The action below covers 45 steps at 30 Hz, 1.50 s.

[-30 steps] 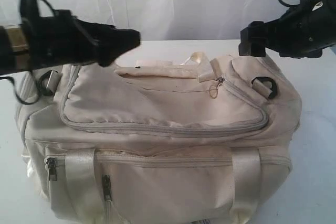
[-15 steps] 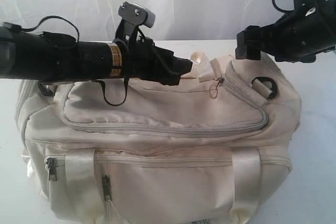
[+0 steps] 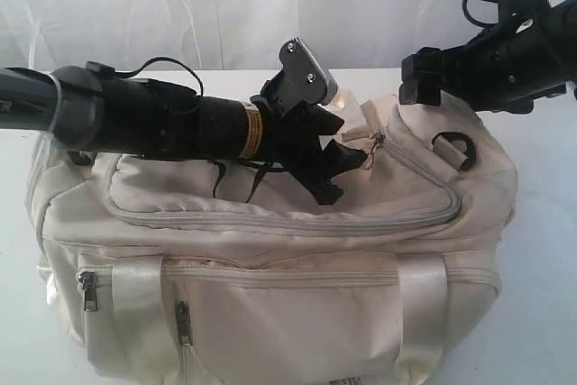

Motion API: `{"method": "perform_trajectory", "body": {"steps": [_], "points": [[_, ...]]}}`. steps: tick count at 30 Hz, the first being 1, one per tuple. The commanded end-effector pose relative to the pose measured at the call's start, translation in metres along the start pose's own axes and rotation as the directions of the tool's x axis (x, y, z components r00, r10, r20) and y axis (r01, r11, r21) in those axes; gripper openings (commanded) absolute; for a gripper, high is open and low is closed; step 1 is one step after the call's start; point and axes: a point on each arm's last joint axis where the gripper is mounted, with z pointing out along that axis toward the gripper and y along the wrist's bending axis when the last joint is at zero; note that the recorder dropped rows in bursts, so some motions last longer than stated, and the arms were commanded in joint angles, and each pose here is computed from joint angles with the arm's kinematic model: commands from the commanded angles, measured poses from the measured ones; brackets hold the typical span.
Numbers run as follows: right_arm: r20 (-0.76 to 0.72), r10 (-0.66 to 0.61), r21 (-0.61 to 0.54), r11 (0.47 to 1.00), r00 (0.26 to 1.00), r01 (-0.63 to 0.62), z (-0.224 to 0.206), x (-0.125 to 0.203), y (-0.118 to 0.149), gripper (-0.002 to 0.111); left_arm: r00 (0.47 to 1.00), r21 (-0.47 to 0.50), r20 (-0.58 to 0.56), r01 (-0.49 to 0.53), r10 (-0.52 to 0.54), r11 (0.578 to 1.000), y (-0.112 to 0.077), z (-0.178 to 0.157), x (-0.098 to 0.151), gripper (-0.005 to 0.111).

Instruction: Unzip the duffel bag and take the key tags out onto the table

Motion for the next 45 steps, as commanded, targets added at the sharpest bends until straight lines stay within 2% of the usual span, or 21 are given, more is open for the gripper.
{"method": "perform_trajectory", "body": {"steps": [1,11,16,24,29,34,37,39,40,41,45], "points": [[-0.015,0.016,0.007,1.0,1.0,-0.016,0.005,0.003,-0.004,0.076,0.995,0.0,-0.023,-0.099,0.099,0.995,-0.001,0.007,0.004,0.061],[-0.027,0.033,-0.001,0.999,0.999,-0.033,0.007,0.004,-0.004,0.076,0.995,0.015,0.006,-0.103,0.103,0.995,0.005,0.028,0.007,0.061],[-0.021,0.034,0.0,0.999,0.999,-0.034,0.008,0.003,-0.004,0.076,0.994,0.076,0.06,-0.097,0.093,0.992,-0.001,0.033,0.008,0.061],[-0.012,0.042,-0.003,0.999,0.999,-0.042,0.008,0.002,-0.004,0.076,0.993,0.098,0.071,-0.101,0.094,0.99,-0.008,0.036,0.007,0.061],[-0.008,0.051,-0.006,0.999,0.999,-0.051,0.008,0.002,-0.004,0.076,0.992,0.113,0.061,-0.114,0.107,0.987,-0.016,0.042,0.009,0.061],[-0.007,0.053,-0.008,0.999,0.999,-0.053,0.008,0.002,-0.004,0.076,0.995,0.105,-0.001,-0.098,0.099,0.99,-0.018,0.05,0.025,0.06],[-0.007,0.053,-0.008,0.999,0.999,-0.053,0.008,0.002,-0.004,0.076,0.995,0.104,-0.004,-0.097,0.098,0.99,-0.018,0.051,0.026,0.051],[-0.007,0.053,-0.008,0.999,0.999,-0.053,0.008,0.002,-0.004,0.076,0.995,0.104,-0.004,-0.097,0.098,0.99,-0.018,0.051,0.026,0.033],[-0.007,0.053,-0.008,0.999,0.999,-0.053,0.008,0.002,-0.004,0.076,0.995,0.104,-0.004,-0.097,0.098,0.99,-0.018,0.051,0.026,0.03],[-0.007,0.053,-0.008,0.999,0.999,-0.053,0.008,0.002,-0.004,0.076,0.995,0.104,-0.004,-0.097,0.098,0.99,-0.018,0.051,0.026,0.021],[-0.007,0.053,-0.008,0.999,0.999,-0.053,0.008,0.002,-0.004,0.076,0.995,0.1,0.0,-0.097,0.097,0.99,-0.016,0.049,0.024,0.003]]}}
